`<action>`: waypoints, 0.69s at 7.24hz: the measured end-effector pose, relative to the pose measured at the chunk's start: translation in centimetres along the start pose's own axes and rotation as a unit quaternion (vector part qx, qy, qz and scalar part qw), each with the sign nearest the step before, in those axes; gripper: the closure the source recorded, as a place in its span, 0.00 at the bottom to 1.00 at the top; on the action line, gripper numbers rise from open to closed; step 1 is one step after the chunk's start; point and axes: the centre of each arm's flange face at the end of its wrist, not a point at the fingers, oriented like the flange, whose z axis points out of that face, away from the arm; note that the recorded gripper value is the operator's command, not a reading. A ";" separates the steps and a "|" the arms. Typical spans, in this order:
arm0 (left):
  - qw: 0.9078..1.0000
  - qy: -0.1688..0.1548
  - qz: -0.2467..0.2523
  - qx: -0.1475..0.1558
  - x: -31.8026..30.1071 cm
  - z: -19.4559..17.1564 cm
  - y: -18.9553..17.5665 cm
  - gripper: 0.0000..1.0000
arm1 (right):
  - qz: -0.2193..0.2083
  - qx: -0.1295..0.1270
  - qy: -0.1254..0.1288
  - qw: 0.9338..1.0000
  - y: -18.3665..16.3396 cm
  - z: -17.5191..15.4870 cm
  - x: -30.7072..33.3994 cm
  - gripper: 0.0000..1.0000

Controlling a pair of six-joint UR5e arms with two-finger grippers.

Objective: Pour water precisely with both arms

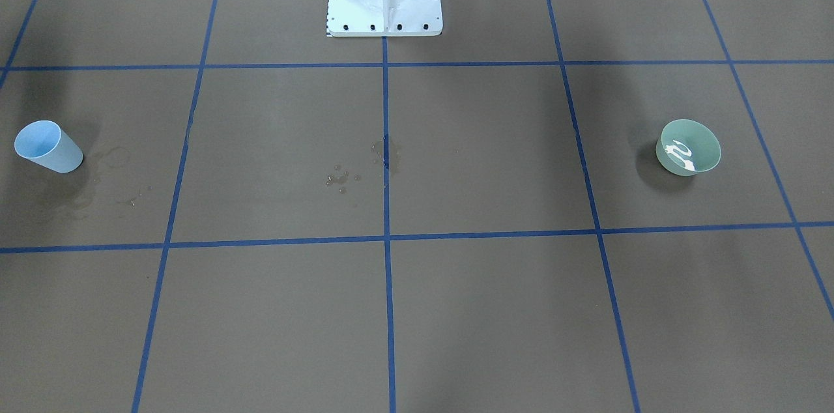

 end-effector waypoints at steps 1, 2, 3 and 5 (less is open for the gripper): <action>1.000 0.000 0.000 0.001 0.1 -0.1 0.3 0.00 | 0.001 -0.002 0.001 1.000 0.0 0.2 0.2 0.00; 1.000 0.000 -0.001 0.000 0.1 -0.1 0.4 0.00 | 0.002 -0.003 0.002 1.000 0.0 0.3 0.3 0.00; 1.000 0.000 -0.002 0.000 0.1 0.0 0.4 0.00 | 0.001 -0.002 0.005 1.000 -0.1 0.2 0.3 0.00; 1.000 0.001 -0.001 0.000 0.1 0.0 0.4 0.00 | 0.000 -0.003 0.012 1.000 0.0 0.2 0.5 0.00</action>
